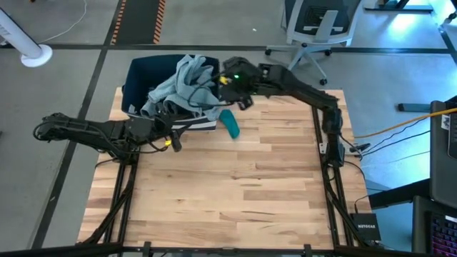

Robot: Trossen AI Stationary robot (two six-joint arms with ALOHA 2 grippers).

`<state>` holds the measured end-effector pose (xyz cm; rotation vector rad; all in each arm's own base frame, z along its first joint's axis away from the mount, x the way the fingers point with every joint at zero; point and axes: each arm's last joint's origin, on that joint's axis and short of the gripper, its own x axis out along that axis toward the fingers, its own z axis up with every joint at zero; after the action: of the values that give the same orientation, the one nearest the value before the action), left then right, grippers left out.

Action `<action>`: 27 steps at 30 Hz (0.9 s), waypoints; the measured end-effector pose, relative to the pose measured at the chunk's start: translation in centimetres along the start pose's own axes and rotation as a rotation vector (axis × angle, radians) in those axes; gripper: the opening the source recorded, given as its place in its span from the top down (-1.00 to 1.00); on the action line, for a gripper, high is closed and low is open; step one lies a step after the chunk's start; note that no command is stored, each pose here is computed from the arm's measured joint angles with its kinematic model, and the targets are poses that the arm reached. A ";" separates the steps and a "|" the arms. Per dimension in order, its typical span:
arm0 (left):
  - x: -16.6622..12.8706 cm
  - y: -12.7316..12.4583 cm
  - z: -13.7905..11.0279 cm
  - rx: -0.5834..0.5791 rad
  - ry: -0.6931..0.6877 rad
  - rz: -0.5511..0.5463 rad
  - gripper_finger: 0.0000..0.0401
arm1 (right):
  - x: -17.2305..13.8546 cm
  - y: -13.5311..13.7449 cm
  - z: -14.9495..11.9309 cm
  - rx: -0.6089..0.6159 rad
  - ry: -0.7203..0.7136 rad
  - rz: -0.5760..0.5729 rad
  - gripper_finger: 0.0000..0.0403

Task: Sort clothes
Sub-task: Put the blue sock into the blue laundry bin

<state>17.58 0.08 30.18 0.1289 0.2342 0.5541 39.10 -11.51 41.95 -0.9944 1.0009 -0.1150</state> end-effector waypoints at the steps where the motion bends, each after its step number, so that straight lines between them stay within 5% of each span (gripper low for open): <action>1: 0.0 0.0 0.0 -0.003 0.000 0.000 0.16 | -0.6 0.1 -0.6 0.025 0.012 0.037 -0.43; 6: 0.0 0.0 0.0 -0.014 0.004 0.000 0.16 | -0.5 1.2 -3.7 0.186 0.083 0.269 -0.43; 14: 0.0 0.0 -0.1 -0.023 0.009 0.000 0.16 | 6.8 5.7 -5.8 0.209 0.214 0.428 -0.43; 18: 0.0 0.0 -0.2 -0.026 0.016 0.000 0.16 | 9.5 8.2 -6.4 0.192 0.195 0.436 -0.43; 27: 0.0 0.0 -0.2 -0.032 0.020 0.000 0.16 | 10.0 13.7 -7.1 0.210 0.008 0.391 -0.43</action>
<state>17.52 0.09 29.95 0.0929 0.2446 0.5592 34.83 -13.19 24.09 -0.5947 1.1480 0.0994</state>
